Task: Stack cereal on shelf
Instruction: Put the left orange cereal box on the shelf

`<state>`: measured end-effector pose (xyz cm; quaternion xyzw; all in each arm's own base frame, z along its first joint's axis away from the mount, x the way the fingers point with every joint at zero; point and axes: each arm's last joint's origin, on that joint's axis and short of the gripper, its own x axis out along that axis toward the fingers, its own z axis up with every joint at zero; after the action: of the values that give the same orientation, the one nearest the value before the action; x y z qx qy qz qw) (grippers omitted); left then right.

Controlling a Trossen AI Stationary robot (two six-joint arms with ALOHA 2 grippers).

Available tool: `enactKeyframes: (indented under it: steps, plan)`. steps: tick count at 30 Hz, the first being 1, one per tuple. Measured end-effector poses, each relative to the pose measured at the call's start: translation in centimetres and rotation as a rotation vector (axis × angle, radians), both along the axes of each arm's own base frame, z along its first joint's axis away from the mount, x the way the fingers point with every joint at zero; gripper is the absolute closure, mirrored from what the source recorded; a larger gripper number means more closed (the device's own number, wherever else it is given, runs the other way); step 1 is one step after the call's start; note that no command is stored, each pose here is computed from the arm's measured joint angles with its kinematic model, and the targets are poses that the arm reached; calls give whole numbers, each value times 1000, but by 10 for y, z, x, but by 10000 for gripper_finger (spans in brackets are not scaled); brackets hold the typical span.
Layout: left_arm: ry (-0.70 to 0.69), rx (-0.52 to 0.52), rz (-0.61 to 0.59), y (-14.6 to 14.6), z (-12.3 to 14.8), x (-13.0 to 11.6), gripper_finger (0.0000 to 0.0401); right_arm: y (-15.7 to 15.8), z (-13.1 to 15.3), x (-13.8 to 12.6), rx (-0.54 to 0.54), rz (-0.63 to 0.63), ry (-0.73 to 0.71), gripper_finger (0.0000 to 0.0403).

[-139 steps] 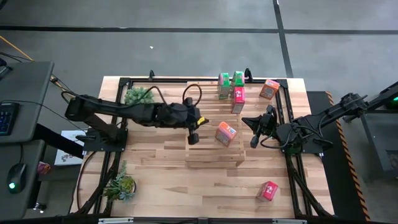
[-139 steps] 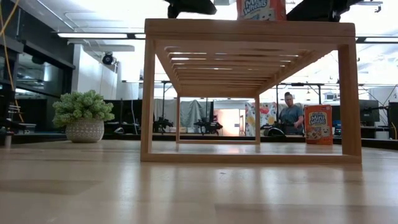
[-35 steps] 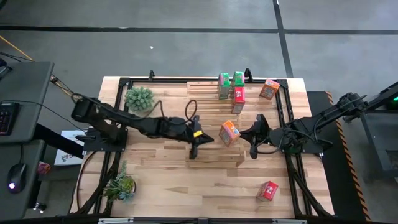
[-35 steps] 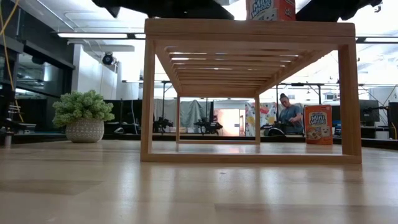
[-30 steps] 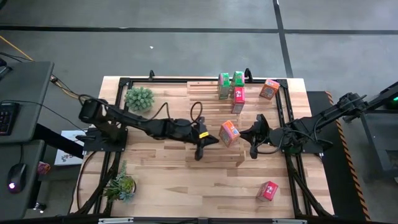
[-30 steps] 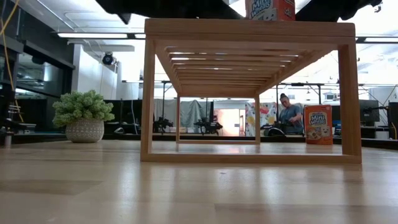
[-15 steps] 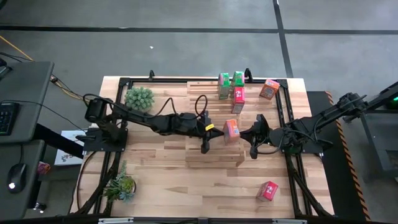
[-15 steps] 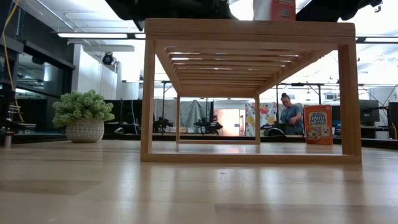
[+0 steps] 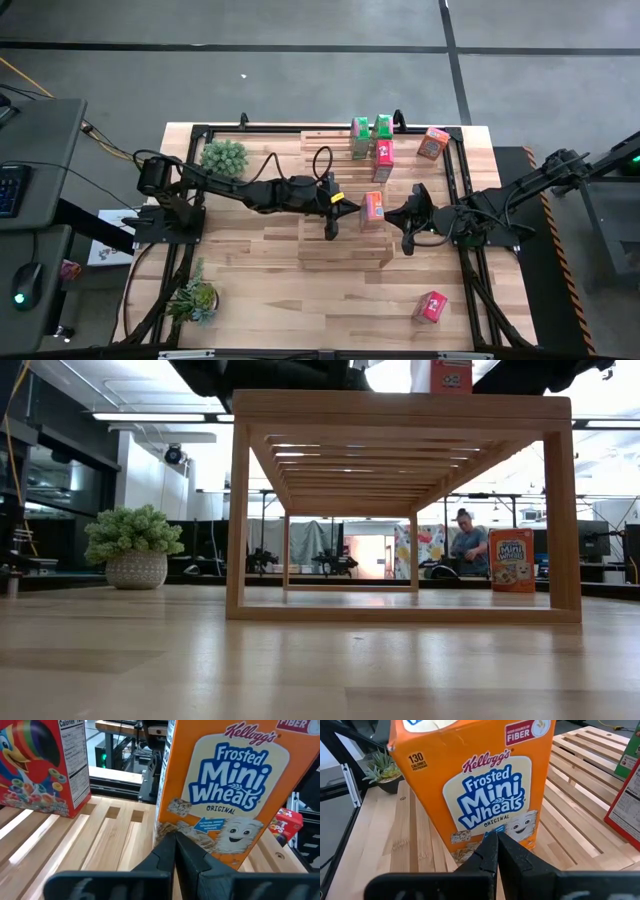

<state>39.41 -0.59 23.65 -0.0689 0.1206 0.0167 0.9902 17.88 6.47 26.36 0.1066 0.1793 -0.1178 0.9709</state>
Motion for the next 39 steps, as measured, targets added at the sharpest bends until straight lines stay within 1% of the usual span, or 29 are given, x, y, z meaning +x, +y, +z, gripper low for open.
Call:
enactKeyframes:
  steps: [7, 10, 16, 19, 23, 31, 35, 39]
  plan:
    - [7, 6, -9, -3, 3, -2, 401, 0, 0, 0, -2, 0, 2, 402]
    - [40, 16, -23, -7, 1, -4, 401, -2, -1, -3, -21, -7, 37, 402]
    - [75, 18, -45, -15, -1, -6, 401, -7, 1, -12, -56, -121, 130, 402]
    - [66, 18, -52, -18, -1, -6, 401, -7, 0, -15, -65, -162, 130, 402]
    - [73, 12, -49, -17, -1, -6, 401, -6, 1, -16, -65, -153, 127, 402]
    - [74, -8, -13, -6, -5, -3, 401, -5, 1, -16, -68, -153, 123, 402]
    - [59, -35, -52, -6, -4, -3, 401, -5, 1, -16, -74, -155, 122, 402]
    - [50, -48, -46, -5, -3, -2, 401, -5, 1, -16, -76, -153, 119, 402]
